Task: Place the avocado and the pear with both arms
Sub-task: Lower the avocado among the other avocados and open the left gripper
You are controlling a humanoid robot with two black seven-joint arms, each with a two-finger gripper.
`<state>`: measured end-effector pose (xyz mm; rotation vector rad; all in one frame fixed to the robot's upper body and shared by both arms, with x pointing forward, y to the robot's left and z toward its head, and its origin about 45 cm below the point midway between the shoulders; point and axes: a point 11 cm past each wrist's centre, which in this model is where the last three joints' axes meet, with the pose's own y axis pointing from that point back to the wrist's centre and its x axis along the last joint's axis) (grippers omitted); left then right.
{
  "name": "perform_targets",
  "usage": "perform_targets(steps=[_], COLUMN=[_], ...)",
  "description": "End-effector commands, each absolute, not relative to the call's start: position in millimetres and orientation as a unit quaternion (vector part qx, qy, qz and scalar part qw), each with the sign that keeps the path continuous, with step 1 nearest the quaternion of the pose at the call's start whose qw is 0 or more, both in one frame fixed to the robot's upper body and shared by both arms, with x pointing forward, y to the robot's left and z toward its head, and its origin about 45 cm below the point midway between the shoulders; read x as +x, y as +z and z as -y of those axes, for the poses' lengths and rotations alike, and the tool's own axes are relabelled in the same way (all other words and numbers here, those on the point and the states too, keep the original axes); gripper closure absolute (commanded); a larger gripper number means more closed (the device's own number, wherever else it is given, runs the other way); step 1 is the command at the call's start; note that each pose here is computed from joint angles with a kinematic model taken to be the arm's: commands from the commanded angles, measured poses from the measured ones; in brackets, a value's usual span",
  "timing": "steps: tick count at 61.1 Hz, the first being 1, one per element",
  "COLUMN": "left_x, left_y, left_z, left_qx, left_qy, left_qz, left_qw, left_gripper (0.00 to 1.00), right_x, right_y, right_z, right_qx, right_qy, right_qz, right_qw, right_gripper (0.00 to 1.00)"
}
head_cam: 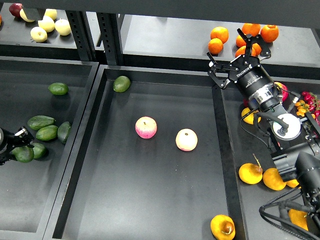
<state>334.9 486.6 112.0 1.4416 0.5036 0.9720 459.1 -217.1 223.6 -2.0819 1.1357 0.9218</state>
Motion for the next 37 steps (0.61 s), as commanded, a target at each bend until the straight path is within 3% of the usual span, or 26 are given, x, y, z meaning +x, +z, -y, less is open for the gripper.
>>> perform_targets(steps=[1,37], left_x=[330.8,321.2], left_y=[107.1,76.3], left_z=[-492.5,-479.7], left_qx=[0.630,0.636], left_qy=[0.428,0.421], left_qz=[-0.227,-0.252], left_qw=[0.607,0.596], left_gripper=[0.77,0.76], right_x=[459.2,459.3], right_y=[224.1,224.1], right_z=[217.0,216.5], right_qx=[-0.782,-0.783], right_qy=[0.346,0.346], right_qz=[-0.426,-0.426], right_qw=[0.295,0.294], right_gripper=[0.00,0.00])
